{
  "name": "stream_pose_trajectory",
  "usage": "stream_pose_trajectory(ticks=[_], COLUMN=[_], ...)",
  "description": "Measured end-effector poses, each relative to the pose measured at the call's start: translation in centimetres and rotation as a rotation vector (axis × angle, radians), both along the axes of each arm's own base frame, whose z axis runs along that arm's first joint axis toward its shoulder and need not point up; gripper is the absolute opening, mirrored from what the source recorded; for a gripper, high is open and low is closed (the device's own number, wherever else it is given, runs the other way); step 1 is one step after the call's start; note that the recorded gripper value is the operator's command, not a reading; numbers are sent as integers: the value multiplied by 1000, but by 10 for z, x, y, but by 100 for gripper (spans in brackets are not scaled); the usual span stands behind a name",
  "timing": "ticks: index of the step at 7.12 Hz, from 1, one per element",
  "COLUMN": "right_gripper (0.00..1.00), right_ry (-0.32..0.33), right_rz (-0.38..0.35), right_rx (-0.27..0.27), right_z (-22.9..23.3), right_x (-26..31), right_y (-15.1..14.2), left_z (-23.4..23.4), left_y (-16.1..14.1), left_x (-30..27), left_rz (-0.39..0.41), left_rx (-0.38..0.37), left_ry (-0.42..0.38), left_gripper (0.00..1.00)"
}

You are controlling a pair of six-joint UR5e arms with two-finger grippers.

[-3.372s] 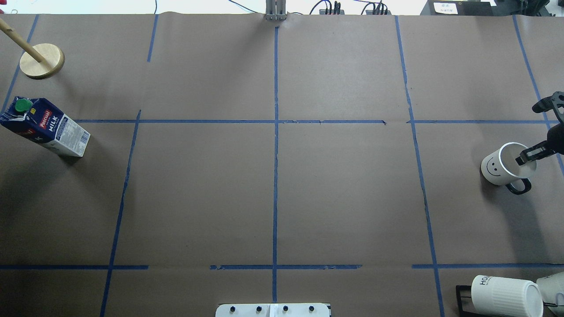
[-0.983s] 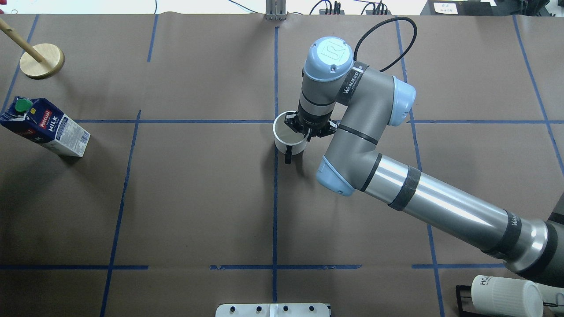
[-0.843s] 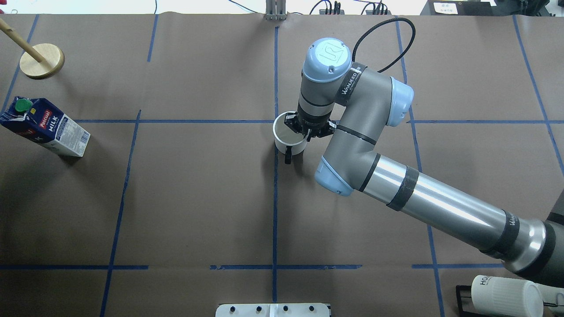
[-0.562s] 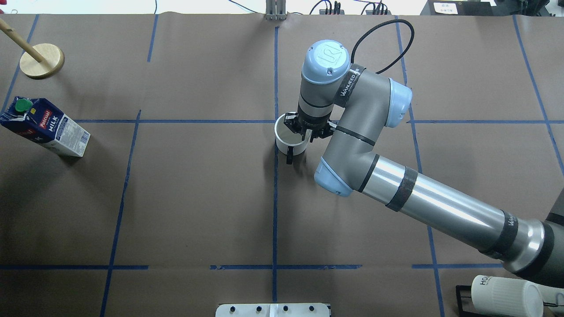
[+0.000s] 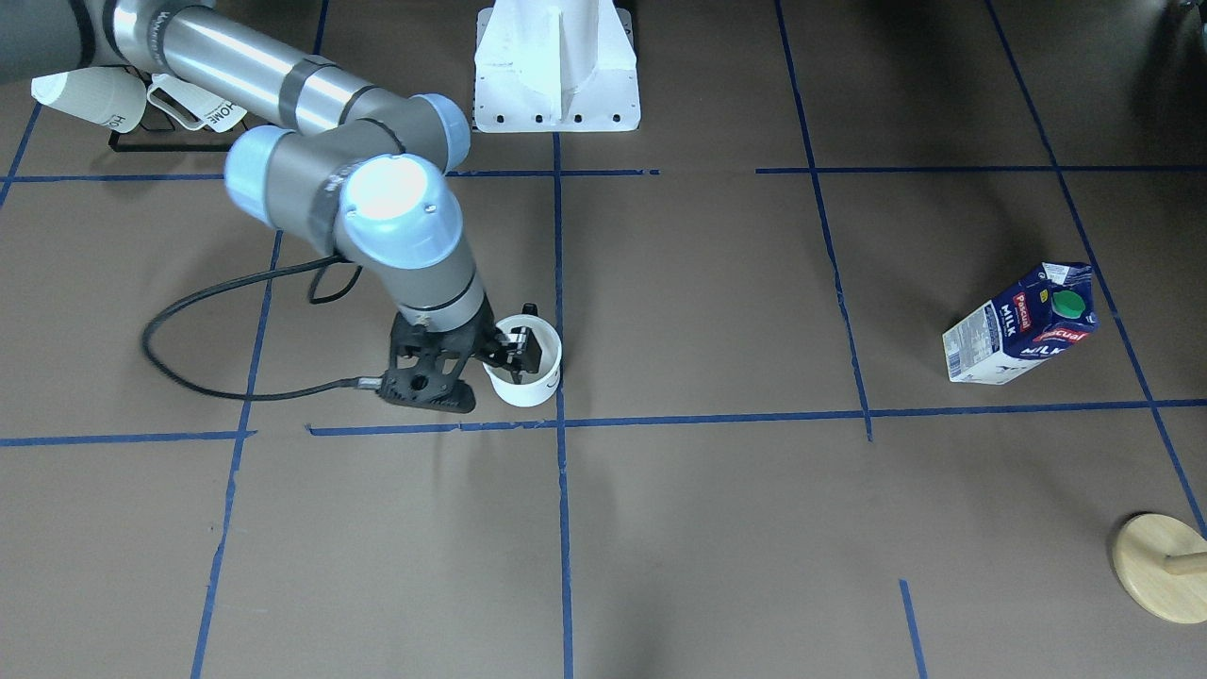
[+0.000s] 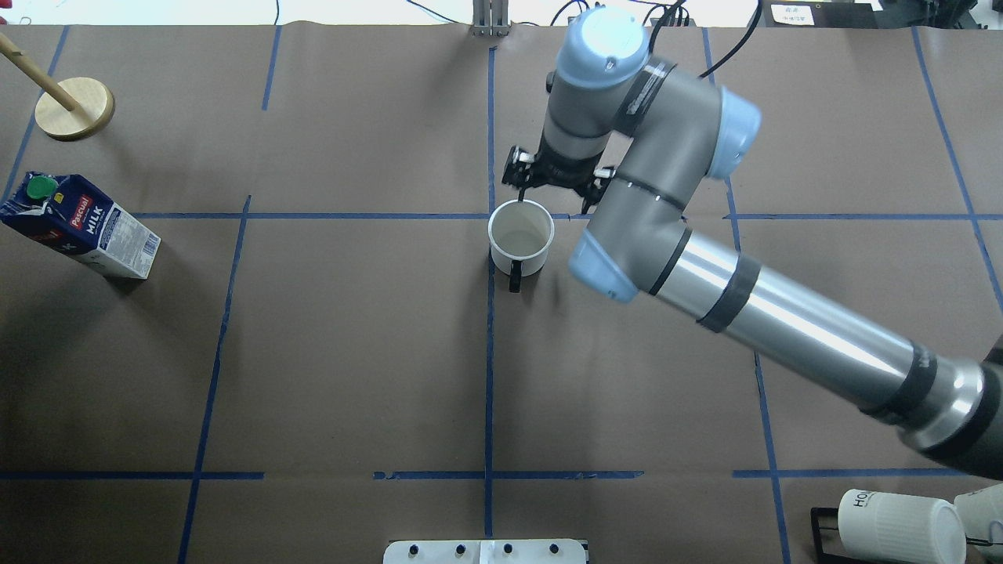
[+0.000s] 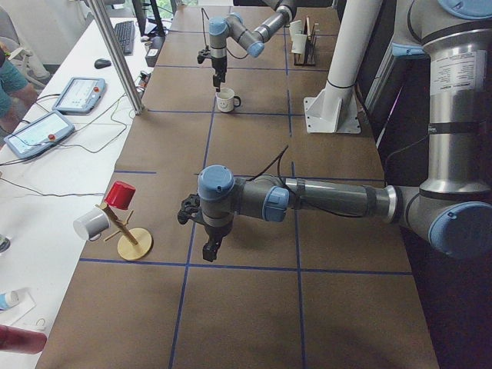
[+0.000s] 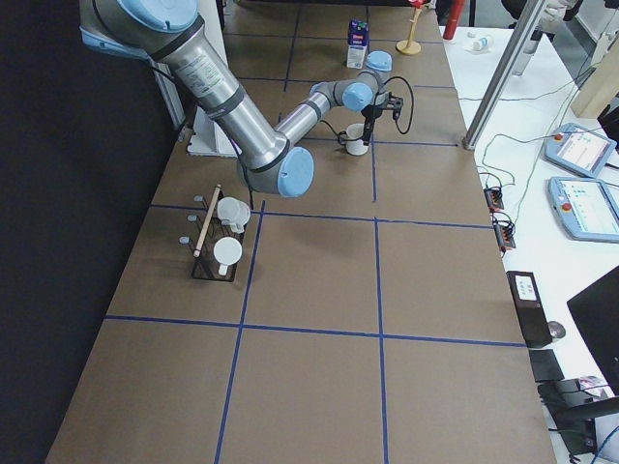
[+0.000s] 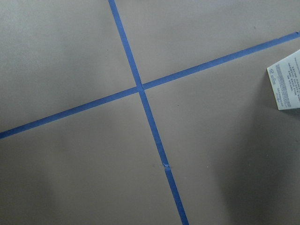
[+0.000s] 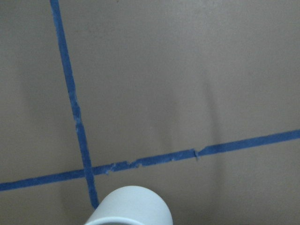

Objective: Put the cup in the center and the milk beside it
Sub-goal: 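Open the right gripper, release the mug, and lift the arm away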

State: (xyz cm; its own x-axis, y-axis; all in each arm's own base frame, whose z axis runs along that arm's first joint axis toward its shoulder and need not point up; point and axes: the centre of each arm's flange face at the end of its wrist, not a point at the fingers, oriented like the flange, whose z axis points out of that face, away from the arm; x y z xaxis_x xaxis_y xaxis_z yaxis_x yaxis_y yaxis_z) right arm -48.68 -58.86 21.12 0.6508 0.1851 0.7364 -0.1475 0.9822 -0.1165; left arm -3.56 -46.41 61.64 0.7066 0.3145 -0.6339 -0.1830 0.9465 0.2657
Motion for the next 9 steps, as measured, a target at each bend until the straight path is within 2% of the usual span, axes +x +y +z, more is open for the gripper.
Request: stream_pose_trajectory(ticks=[2, 3, 5, 6, 7, 9], right_gripper=[100, 100, 100, 100, 100, 100], right_ry=[48, 85, 139, 140, 132, 139], right_rz=[-59, -103, -196, -252, -296, -335], right_rx=[42, 82, 182, 225, 255, 267], right_z=[9, 35, 114, 160, 208, 289], right_x=[88, 143, 259, 320, 374, 450], right_y=[-38, -48, -57, -53, -36, 22], left_z=[-1, 0, 1, -6, -15, -58], left_y=[-2, -6, -9, -11, -12, -40], left_x=[0, 0, 1, 1, 2, 12], left_rz=[-1, 1, 3, 2, 1, -77], left_rx=[2, 2, 2, 14, 27, -4], left_ry=[-1, 0, 4, 7, 25, 103], left_gripper=[100, 100, 100, 100, 100, 100])
